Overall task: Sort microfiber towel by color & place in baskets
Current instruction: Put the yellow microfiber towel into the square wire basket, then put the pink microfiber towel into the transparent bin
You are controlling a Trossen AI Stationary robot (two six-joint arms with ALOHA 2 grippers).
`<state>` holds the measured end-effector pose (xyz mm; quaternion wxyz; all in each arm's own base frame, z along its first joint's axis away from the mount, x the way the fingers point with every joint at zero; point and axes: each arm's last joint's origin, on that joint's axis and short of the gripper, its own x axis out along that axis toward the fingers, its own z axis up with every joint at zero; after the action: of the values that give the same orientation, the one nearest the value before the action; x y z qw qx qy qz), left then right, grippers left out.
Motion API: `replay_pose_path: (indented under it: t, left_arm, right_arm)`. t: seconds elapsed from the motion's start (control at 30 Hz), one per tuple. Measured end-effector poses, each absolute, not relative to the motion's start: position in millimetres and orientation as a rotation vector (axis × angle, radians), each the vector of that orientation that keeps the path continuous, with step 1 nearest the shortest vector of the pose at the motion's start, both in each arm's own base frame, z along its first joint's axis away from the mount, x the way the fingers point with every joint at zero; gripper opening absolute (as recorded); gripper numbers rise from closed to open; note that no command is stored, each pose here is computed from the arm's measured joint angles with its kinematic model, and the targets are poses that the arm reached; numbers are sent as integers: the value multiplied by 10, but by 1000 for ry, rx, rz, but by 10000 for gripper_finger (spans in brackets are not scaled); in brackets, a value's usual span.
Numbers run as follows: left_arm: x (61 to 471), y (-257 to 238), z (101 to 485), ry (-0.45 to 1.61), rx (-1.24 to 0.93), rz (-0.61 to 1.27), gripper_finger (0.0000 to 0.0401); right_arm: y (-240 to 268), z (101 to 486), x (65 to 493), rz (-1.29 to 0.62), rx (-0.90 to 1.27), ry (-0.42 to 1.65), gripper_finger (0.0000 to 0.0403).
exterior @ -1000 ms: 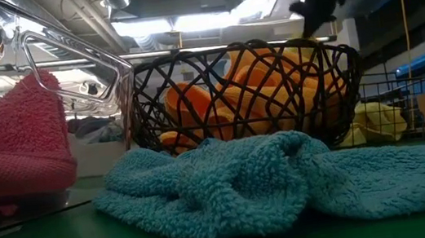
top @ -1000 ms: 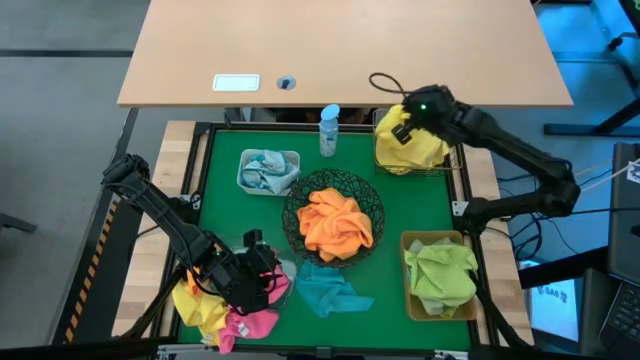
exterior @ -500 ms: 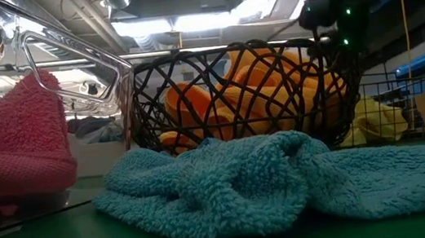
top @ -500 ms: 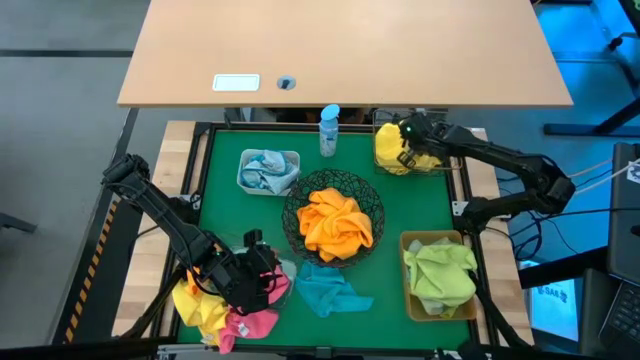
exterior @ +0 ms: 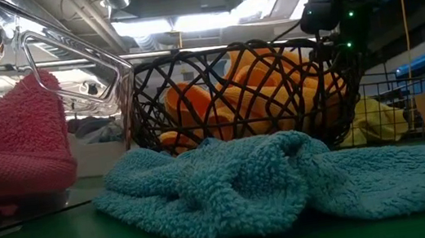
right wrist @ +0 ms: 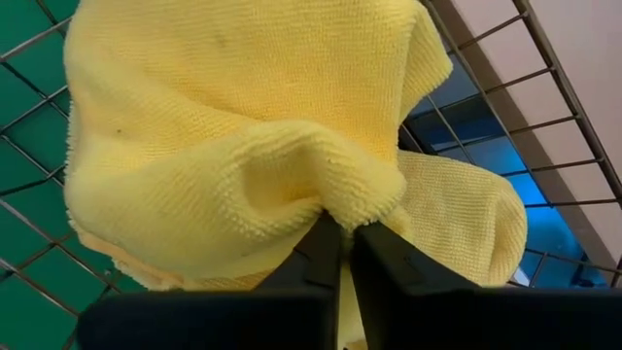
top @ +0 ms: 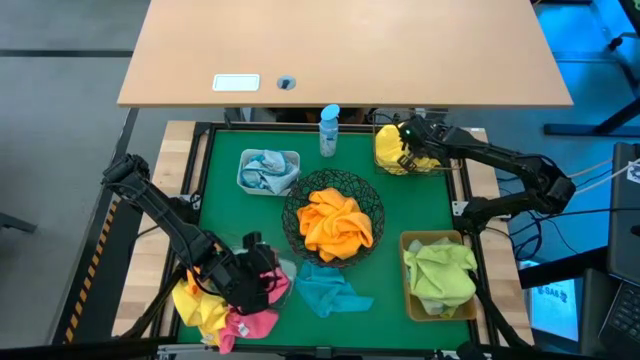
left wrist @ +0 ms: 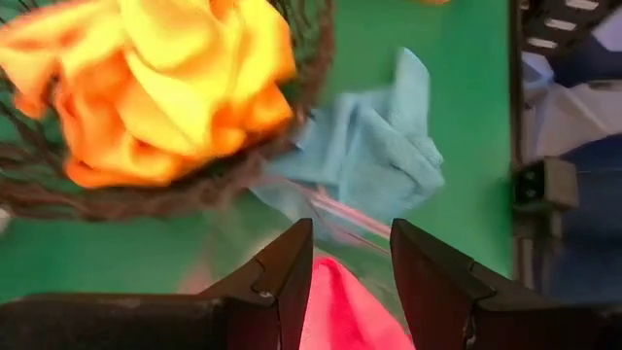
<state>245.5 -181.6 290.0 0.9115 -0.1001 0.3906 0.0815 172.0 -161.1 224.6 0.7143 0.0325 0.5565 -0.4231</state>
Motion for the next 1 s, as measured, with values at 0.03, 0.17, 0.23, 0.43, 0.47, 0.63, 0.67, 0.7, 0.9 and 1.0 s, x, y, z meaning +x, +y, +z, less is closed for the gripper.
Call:
replay_pose_path:
  t: [0.03,0.17,0.23,0.43,0.47,0.63,0.67,0.7,0.9,1.0]
  left_arm:
    - [2452,-1823,2896,822,-227,154,134]
    - [2427,-1872,2879,948,-372,48,134]
    - [2399,-1912,2873,1018,-483,16,134]
    - [2237,-2102,2870,1123,-703,27,134]
    - [2201,-2139,2870,1130,-726,33,134]
    - [2045,-2329,2822,1138,-778,79,134]
    - [2020,-2376,2791,1130,-764,88,134]
    - [1998,-2423,2755,1130,-752,95,134]
    - [1908,-2643,2532,1213,-702,103,134]
    - [1884,-2712,2441,1233,-683,118,134]
  right_arm:
    - [-1610,2246,1720,-937,72,1233,27]
    - [-1608,2244,1718,-935,73,1237,73]
    - [-1605,2243,1715,-934,73,1241,106]
    - [-1602,2240,1711,-933,74,1248,196]
    - [-1597,2238,1706,-931,75,1255,207]
    - [-1566,2218,1669,-914,84,1311,239]
    - [-1559,2214,1660,-910,86,1324,242]
    - [-1552,2212,1652,-907,88,1336,244]
    - [-1521,2198,1613,-891,94,1393,243]
    - [-1521,2201,1612,-894,92,1395,242]
